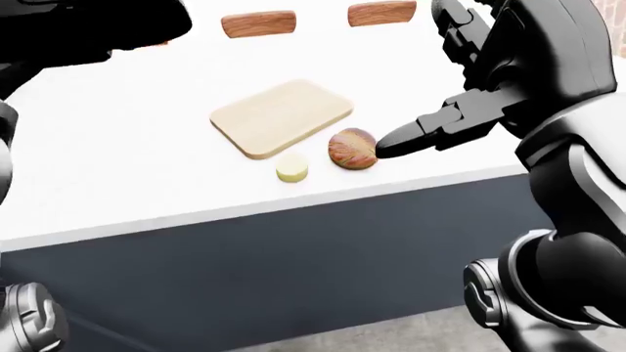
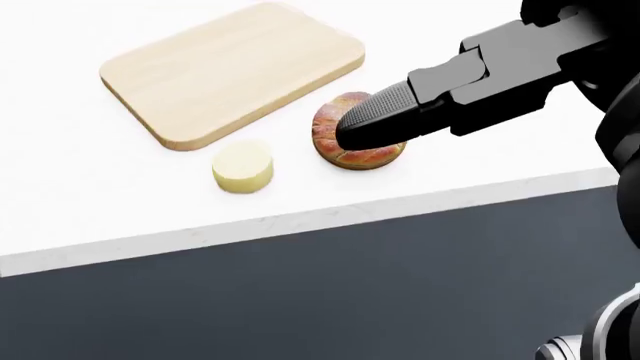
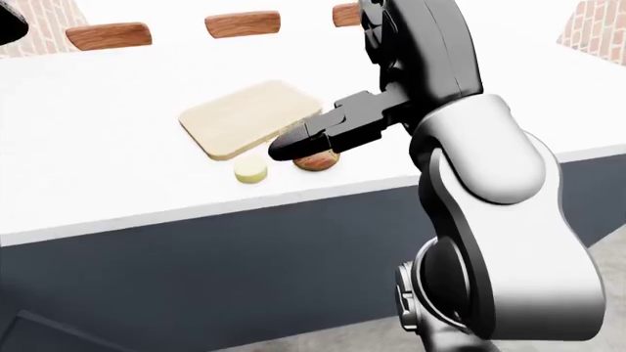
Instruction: Place the bread and cheese on the cutting board.
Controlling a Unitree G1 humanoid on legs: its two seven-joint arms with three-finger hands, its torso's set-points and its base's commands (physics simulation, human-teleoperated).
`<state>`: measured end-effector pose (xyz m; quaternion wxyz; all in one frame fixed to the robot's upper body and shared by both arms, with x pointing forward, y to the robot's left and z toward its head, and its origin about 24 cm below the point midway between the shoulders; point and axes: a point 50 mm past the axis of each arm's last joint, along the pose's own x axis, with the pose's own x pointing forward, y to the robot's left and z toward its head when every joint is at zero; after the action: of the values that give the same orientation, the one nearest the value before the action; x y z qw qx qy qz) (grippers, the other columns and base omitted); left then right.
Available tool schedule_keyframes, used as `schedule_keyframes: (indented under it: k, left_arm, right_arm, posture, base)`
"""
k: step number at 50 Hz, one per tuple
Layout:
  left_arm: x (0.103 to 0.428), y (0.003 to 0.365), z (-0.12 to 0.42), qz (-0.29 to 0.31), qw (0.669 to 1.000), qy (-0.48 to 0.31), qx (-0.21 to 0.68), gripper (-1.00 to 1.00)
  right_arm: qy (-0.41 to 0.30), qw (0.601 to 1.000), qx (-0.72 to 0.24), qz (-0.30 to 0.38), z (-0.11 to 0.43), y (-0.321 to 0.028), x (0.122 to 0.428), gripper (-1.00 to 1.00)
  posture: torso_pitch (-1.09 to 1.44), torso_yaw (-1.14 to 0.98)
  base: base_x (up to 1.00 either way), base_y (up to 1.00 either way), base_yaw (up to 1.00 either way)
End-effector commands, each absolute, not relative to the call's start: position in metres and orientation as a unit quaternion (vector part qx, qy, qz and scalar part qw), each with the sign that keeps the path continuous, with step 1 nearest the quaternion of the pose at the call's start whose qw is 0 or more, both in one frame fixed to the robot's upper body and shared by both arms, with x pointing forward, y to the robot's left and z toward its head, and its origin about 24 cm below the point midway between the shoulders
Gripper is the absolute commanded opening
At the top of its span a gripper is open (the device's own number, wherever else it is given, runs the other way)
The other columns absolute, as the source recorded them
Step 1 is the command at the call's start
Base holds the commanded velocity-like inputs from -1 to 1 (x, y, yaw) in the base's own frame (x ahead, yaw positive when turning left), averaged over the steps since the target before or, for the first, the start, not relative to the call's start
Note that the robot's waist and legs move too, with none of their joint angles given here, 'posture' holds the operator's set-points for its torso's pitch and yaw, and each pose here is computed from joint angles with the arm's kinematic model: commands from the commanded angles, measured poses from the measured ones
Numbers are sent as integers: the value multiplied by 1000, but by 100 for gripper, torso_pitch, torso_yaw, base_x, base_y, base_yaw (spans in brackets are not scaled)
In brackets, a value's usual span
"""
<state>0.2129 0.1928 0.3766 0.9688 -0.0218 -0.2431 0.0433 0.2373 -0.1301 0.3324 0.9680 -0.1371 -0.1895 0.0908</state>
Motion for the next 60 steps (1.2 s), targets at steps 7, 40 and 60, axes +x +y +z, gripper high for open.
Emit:
schedule_keyframes:
  k: [7,40,60]
  left_arm:
    - [207,198,387,55,961,-268,-31,100]
    - [208,199,386,56,961,-268,-33,100]
    - [208,206,389,70,960,-269,-31,100]
  right_arm:
    - [-225,960,-135,95,343,-127,232,100]
    - [-209,964,-137,90,340,-129,234,100]
    - [-97,983,-145,52,276,-178,215,100]
  posture:
    - [0,0]
    - [0,0]
    - [0,0]
  base:
    - [42,0,0]
    - [4,0,0]
    - [0,0,0]
